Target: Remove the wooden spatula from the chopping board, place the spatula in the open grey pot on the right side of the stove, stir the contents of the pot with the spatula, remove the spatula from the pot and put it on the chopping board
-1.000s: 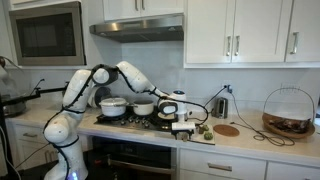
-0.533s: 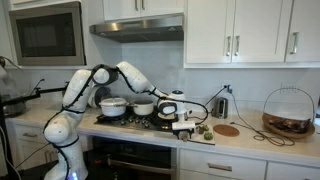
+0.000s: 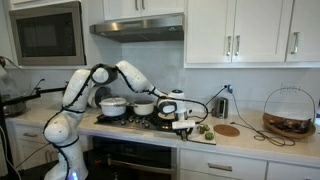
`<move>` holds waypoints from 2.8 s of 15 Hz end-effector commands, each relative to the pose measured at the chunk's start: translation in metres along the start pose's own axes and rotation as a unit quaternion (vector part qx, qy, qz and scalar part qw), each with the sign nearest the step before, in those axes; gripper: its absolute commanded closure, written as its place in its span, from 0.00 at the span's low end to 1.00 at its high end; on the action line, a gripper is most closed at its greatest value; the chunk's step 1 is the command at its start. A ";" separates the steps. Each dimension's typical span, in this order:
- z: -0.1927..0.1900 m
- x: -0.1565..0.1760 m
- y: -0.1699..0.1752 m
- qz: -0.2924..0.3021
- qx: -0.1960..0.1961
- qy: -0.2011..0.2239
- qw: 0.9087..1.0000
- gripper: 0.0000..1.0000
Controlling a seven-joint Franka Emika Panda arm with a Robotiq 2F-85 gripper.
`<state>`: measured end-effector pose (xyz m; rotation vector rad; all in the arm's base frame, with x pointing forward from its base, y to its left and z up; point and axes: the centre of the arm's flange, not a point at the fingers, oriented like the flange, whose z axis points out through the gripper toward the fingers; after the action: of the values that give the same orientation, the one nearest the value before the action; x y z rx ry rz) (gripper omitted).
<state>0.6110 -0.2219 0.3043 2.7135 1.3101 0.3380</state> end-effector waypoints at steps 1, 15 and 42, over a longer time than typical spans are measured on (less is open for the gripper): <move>-0.006 0.003 0.000 0.009 -0.019 -0.009 1.000 0.96; -0.049 0.032 -0.002 0.077 -0.014 -0.053 0.996 0.93; -0.267 0.070 -0.092 0.085 0.009 -0.064 0.994 0.93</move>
<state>0.5560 -0.1283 0.5513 2.8391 1.0110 0.2104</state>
